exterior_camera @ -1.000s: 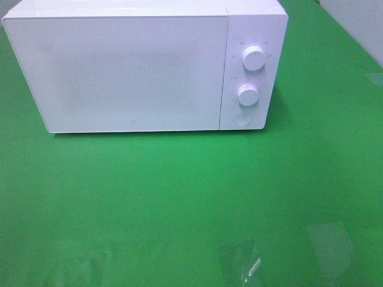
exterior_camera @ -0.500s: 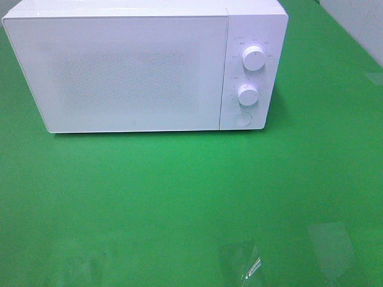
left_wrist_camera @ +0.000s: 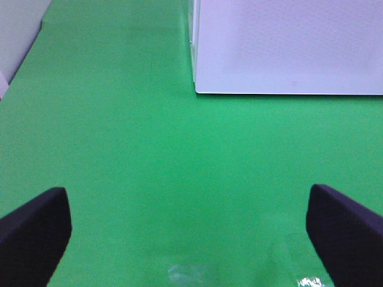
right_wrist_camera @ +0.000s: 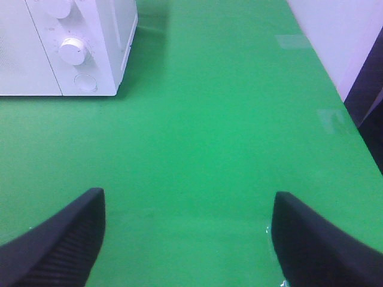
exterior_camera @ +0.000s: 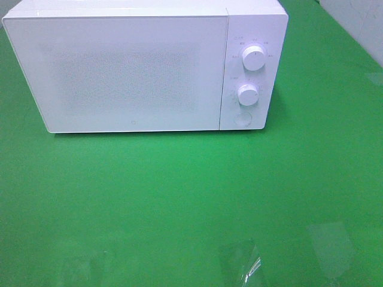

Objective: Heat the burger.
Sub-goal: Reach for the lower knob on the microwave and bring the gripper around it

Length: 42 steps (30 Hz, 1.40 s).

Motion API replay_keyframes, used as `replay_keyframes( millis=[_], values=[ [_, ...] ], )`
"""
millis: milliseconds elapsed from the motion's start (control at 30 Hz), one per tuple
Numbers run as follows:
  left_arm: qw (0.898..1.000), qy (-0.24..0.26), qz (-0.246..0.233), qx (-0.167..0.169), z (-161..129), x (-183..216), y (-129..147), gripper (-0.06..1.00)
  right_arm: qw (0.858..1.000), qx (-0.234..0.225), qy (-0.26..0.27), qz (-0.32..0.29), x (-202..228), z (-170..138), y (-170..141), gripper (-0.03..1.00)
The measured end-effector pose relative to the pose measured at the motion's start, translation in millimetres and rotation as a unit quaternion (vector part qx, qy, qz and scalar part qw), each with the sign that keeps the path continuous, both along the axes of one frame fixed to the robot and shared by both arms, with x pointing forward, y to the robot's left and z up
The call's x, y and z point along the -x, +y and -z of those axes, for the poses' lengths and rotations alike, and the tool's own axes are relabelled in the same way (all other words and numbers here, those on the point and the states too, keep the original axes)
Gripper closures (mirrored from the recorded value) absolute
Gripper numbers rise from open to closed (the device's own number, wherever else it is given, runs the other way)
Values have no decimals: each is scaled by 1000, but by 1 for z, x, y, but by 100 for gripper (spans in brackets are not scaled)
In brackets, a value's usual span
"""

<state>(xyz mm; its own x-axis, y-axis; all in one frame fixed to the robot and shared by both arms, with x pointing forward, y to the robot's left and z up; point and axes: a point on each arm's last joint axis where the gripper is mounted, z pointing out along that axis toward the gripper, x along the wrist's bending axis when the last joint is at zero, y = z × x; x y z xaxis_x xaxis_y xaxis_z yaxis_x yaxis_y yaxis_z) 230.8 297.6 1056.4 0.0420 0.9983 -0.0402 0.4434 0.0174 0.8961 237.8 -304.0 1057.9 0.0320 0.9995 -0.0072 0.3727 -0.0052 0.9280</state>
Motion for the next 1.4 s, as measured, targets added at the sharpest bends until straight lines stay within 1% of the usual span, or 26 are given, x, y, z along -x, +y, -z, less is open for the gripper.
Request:
replay_keyframes(
  millis=[500, 700, 733, 767, 833, 1133, 1267, 1367, 1400],
  values=[
    [1000, 0, -4, 0, 0, 0, 0, -4, 1000, 0, -6, 0, 0, -2, 0, 23],
    [1000, 0, -4, 0, 0, 0, 0, -4, 999, 0, -37, -3, -7, -13, 1, 20],
    [1000, 0, -4, 0, 0, 0, 0, -4, 998, 0, -56, -4, -11, -17, 1, 19],
    [1000, 0, -4, 0, 0, 0, 0, -4, 998, 0, -56, -4, -11, -17, 1, 19],
    [1000, 0, -4, 0, 0, 0, 0, -4, 996, 1, -90, -7, -18, -23, 2, 19],
    [1000, 0, -4, 0, 0, 0, 0, -4, 993, 8, -116, -10, -34, -22, 2, 20],
    [1000, 0, -4, 0, 0, 0, 0, -4, 990, 2, -140, -13, -50, -22, 4, 20],
    [1000, 0, -4, 0, 0, 0, 0, -4, 990, 2, -142, -14, -53, -21, 4, 20],
    [1000, 0, -4, 0, 0, 0, 0, -4, 989, 2, -149, -16, -60, -19, 4, 20]
  ],
)
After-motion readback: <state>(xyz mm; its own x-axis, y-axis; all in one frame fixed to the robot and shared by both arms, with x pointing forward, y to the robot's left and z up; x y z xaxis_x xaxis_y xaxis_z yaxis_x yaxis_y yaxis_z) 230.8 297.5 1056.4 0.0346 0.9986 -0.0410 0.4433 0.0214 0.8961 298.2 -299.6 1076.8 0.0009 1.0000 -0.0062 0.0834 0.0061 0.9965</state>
